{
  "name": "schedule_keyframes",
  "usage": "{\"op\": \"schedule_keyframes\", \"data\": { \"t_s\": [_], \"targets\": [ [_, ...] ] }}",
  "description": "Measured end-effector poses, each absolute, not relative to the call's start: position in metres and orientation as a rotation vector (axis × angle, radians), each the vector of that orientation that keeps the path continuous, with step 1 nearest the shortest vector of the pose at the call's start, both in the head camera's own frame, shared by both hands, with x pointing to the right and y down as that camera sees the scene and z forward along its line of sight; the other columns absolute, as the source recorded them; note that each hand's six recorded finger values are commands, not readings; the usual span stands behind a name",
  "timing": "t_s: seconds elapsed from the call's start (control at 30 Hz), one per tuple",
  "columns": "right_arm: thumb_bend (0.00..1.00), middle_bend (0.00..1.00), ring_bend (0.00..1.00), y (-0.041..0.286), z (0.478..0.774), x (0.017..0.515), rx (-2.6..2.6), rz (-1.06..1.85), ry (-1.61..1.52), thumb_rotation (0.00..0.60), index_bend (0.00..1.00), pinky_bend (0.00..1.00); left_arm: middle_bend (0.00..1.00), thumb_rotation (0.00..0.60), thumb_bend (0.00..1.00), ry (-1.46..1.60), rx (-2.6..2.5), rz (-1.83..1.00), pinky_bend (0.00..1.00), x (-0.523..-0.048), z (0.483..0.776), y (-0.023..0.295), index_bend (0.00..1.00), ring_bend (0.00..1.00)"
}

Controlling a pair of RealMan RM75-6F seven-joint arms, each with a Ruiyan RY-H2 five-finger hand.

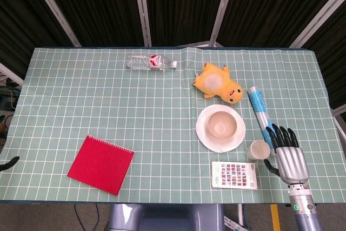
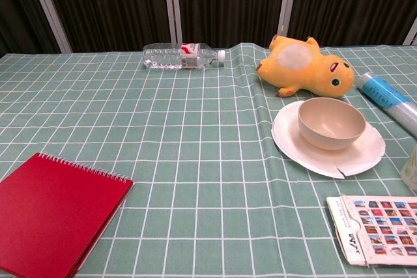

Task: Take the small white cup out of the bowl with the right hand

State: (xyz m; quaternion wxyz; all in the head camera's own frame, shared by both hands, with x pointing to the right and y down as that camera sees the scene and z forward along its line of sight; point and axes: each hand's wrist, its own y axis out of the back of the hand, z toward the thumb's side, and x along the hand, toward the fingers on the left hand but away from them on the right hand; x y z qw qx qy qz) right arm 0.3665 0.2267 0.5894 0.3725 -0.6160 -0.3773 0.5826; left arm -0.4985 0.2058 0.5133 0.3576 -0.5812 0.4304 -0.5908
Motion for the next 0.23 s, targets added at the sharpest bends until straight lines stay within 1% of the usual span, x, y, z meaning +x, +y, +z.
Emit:
{"op": "schedule_keyframes", "data": {
  "t_s": [0.13, 0.23],
  "targets": [
    [0.11, 0.0, 0.0, 0.225, 0.572, 0.373, -1.539, 1.448, -0.965, 0.6, 0.0, 0.0, 0.0, 0.6, 0.0, 1.107, -1.5, -1.526, 0.0, -0.499, 0.513, 0.206, 0.0, 0.0],
    [0.09, 0.0, 0.0, 0.226, 0.565, 0.383, -1.521, 1.442, -0.96, 0.6, 0.0, 0.0, 0.0, 0.6, 0.0, 1.099, -1.501, -1.529, 0.0, -0.498, 0.515, 0.207, 0.0, 0.0]
  ]
}}
